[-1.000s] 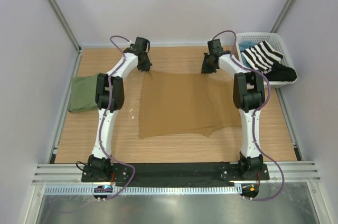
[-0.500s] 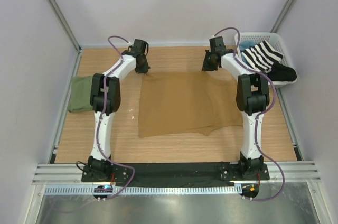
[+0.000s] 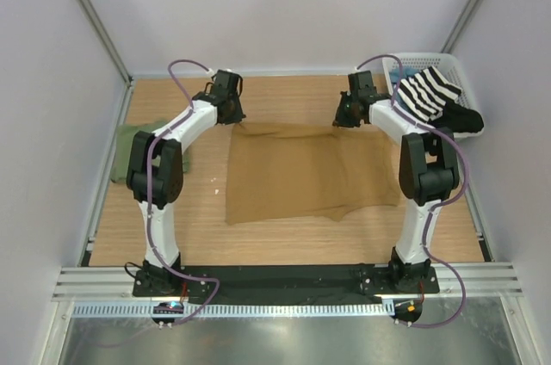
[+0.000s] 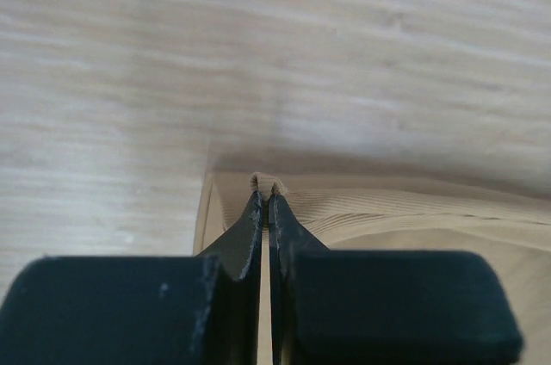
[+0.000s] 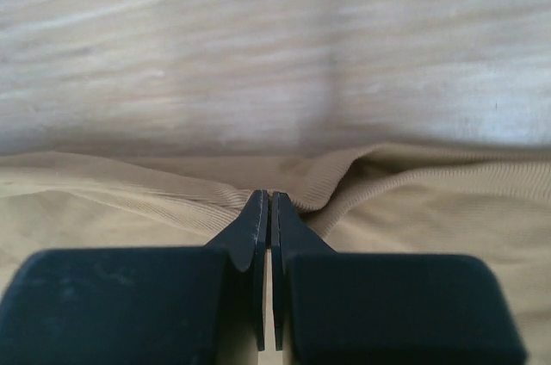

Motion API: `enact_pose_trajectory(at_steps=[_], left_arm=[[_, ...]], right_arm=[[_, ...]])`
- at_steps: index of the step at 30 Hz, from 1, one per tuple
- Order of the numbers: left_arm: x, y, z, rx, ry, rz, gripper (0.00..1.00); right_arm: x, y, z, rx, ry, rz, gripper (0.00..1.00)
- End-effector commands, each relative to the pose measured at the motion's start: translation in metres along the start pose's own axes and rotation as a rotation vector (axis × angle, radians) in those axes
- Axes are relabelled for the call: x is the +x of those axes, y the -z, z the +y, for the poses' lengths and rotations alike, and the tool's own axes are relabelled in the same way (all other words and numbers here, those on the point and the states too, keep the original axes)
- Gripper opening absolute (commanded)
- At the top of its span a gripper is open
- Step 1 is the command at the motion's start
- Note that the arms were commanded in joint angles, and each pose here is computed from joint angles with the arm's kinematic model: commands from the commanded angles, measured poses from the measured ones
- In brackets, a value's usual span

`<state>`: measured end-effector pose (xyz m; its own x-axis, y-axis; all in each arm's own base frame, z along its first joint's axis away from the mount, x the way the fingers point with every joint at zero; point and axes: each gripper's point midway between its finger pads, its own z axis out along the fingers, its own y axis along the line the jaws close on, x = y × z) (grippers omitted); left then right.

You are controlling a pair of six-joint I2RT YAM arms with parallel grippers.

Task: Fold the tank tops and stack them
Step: Fold the tank top

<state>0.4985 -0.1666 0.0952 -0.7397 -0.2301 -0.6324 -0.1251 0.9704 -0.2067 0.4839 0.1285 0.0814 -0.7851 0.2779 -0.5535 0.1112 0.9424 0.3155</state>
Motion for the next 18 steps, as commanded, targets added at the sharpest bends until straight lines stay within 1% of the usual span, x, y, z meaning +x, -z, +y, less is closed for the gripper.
enact_pose_trajectory(at_steps=[1,3,6,12,18], left_arm=[[-0.011,0.025,0.0,-0.008,-0.02,-0.088,0.0],[-0.007,0.03,0.002,-0.008,-0.027,-0.092,0.0],[0.01,0.035,0.011,-0.018,-0.03,-0.071,0.0],[0.022,0.052,0.013,-0.011,-0.037,-0.078,0.0],[0.032,0.068,0.017,-0.017,-0.044,-0.092,0.0]], right_arm=[[-0.014,0.029,0.013,-0.054,-0.004,-0.078,0.01],[-0.013,0.038,0.011,-0.051,-0.002,-0.089,0.01],[0.003,0.044,0.006,-0.05,-0.002,-0.068,0.01],[0.027,0.056,0.009,-0.062,0.012,-0.052,0.01],[0.044,0.065,0.001,-0.026,0.025,-0.049,0.01]])
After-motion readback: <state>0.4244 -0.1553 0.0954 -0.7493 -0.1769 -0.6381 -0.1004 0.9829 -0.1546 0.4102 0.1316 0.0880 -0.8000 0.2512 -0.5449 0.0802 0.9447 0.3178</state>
